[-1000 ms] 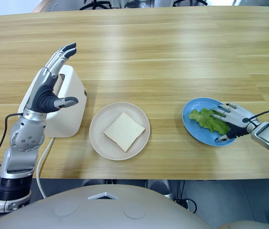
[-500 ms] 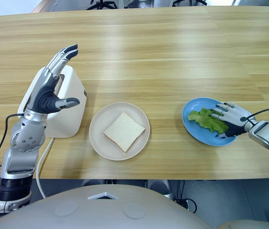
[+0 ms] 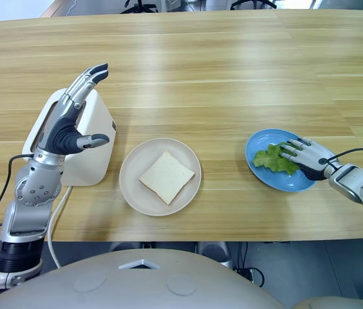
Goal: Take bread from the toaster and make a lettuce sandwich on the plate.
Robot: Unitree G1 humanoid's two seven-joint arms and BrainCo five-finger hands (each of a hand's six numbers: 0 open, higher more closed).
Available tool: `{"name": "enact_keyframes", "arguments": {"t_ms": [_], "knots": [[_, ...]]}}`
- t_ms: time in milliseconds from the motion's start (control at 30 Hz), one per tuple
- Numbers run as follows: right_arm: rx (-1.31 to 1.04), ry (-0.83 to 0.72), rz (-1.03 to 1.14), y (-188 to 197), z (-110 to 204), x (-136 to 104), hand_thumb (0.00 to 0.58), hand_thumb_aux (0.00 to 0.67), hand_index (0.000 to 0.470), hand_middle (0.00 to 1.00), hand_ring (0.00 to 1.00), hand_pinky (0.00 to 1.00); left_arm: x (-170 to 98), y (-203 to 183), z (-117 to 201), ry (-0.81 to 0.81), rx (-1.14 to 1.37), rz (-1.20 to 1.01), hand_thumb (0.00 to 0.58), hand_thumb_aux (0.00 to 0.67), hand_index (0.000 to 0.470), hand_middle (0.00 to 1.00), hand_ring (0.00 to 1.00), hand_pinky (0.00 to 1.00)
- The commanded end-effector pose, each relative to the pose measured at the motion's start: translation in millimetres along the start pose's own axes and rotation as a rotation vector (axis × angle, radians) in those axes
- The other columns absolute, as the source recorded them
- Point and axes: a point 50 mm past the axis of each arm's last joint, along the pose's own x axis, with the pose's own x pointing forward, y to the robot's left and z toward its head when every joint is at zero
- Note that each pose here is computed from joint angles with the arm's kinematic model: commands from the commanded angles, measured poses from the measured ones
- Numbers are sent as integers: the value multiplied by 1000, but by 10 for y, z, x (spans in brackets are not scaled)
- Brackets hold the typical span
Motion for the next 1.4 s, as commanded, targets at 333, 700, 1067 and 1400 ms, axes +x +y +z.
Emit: {"name": "enact_keyframes", "arguments": {"t_ms": [333, 700, 1067, 1400], "knots": [[32, -13, -167, -187, 77, 38, 580, 670, 460, 1000, 1000, 1000, 24, -38, -2, -1, -10, -12, 0, 0, 0, 0, 0, 0], [53, -7, -212, -190, 105, 54, 580, 670, 460, 1000, 1000, 1000, 73, -61, -1, -8, -17, -16, 0, 0, 0, 0, 0, 0], [68, 26, -330, -310, 47, 38, 580, 670, 460, 1000, 1000, 1000, 101, -90, -20, -12, -22, -13, 0, 0, 0, 0, 0, 0], [18, 69, -549, -608, -2, -54, 580, 670, 460, 1000, 1000, 1000, 147, -116, -42, -23, -16, -9, 0, 0, 0, 0, 0, 0]]}}
